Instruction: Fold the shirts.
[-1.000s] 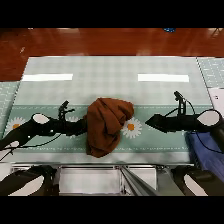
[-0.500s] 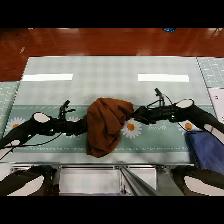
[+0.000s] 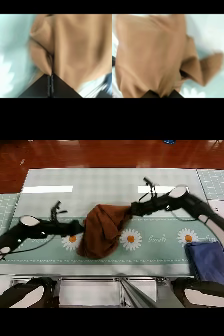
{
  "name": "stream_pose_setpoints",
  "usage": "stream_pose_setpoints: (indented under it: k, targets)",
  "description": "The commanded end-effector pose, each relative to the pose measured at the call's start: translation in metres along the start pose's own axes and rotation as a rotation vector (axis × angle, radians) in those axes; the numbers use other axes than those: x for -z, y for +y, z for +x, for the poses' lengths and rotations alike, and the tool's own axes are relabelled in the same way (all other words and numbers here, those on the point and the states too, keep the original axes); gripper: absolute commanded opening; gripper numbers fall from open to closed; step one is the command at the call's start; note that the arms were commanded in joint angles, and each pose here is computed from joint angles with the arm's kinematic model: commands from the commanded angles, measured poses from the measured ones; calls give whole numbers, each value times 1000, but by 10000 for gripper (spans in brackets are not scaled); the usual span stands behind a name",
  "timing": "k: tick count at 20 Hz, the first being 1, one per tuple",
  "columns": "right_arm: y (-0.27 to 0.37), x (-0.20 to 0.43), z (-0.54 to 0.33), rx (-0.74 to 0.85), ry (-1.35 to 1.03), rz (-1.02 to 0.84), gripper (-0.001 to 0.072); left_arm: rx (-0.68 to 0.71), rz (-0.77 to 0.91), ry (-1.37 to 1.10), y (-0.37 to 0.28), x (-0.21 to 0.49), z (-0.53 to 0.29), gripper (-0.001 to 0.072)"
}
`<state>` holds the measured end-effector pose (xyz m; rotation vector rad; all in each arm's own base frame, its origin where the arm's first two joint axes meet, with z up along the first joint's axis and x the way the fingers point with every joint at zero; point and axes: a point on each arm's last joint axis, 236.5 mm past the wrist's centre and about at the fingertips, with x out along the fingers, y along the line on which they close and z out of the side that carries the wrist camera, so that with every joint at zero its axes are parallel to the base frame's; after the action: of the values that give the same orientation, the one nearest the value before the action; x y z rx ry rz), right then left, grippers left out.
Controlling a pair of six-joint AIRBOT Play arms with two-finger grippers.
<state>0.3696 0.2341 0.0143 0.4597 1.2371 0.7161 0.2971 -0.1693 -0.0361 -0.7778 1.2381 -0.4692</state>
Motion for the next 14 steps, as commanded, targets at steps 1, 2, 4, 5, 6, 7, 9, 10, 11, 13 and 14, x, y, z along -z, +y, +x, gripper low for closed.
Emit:
stream_pose_setpoints:
  k: [1,2,4,5,6,7,9,10,11,13,14]
  targets:
    - [21,-72,-121,213,-216,-166,22,130,54,-318,-66,-96,-93,17]
    - [43,-95,-166,240,-321,-215,22,191,85,-451,-99,-125,-136,17]
    - [100,-117,-246,256,-505,-326,22,248,222,-642,-160,-152,-216,17]
    - [130,-119,-282,262,-582,-390,22,259,306,-729,-191,-156,-255,17]
    - [157,-115,-314,282,-654,-449,22,267,381,-806,-219,-153,-290,17]
    - [182,-106,-347,307,-728,-504,22,273,460,-883,-248,-144,-324,17]
    - [222,-80,-401,347,-866,-585,22,274,596,-1021,-296,-115,-383,17]
    - [234,-63,-423,381,-924,-611,22,267,657,-1084,-316,-97,-406,17]
    - [239,-46,-441,422,-966,-621,22,253,714,-1147,-333,-78,-427,17]
    - [248,-11,-472,482,-1041,-622,22,189,818,-1277,-360,-39,-463,17]
    - [252,7,-481,501,-1059,-624,22,138,859,-1335,-369,-22,-474,17]
